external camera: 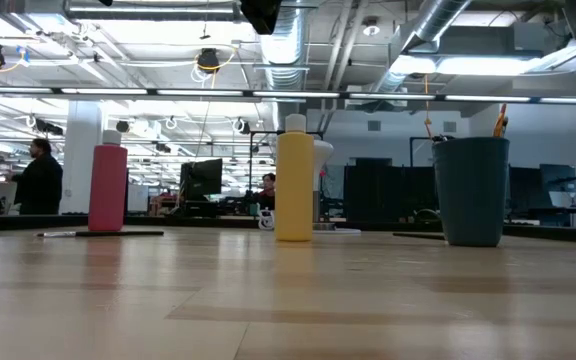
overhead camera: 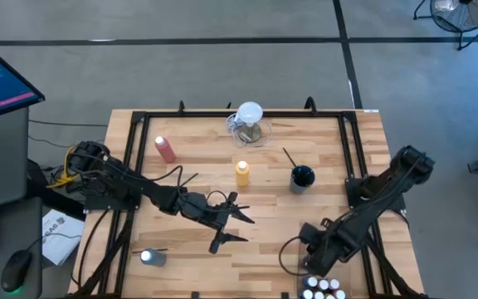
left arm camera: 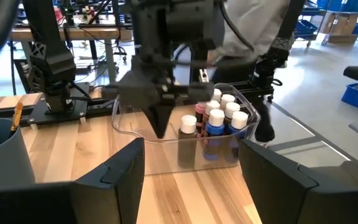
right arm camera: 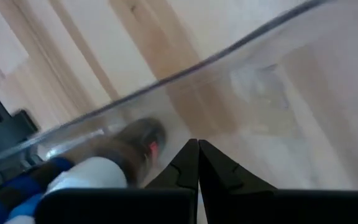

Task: Pick & Place Paint Supplies
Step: Put the small brown paint bottle into the transparent bin

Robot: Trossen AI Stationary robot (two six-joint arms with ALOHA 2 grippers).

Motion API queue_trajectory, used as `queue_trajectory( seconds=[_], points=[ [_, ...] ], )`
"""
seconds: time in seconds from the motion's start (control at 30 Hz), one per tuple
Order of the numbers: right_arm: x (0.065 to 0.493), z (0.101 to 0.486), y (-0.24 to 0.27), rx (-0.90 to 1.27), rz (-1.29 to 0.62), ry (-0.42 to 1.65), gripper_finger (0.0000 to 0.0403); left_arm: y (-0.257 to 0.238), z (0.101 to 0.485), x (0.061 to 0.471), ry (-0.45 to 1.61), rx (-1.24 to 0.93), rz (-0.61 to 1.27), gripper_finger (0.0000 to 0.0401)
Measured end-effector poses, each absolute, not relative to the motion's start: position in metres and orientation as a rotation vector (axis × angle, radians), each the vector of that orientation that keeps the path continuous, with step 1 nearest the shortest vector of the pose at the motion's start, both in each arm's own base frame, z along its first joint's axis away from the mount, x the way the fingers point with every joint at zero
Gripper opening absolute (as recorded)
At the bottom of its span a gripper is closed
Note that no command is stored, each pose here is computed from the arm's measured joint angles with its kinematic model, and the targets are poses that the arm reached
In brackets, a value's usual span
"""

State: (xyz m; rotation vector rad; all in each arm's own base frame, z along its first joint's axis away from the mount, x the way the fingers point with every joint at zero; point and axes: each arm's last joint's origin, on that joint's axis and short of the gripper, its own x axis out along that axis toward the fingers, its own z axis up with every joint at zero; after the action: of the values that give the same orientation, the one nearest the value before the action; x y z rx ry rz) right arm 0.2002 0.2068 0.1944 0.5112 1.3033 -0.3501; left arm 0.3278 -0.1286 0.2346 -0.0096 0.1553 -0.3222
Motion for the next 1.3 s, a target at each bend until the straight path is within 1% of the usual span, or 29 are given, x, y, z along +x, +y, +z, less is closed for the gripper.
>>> queue_trajectory(
  seconds=[0.2,0.73,0.93,1.3],
  points=[
    [0.207,0.181,0.217,0.526,-0.304,1.338,0.0000,-0.129,0.235,0.328,0.155,-0.010,-0.322,0.0218],
    [0.211,0.182,0.222,0.529,-0.213,1.329,0.0000,-0.129,0.235,0.328,0.155,-0.009,-0.322,0.0218],
    [0.214,0.184,0.226,0.558,-0.141,1.313,0.0000,-0.129,0.235,0.328,0.155,-0.009,-0.322,0.0218],
    [0.214,0.184,0.226,0.567,-0.131,1.335,0.0000,-0.129,0.235,0.328,0.155,-0.009,-0.322,0.0218]
  ],
)
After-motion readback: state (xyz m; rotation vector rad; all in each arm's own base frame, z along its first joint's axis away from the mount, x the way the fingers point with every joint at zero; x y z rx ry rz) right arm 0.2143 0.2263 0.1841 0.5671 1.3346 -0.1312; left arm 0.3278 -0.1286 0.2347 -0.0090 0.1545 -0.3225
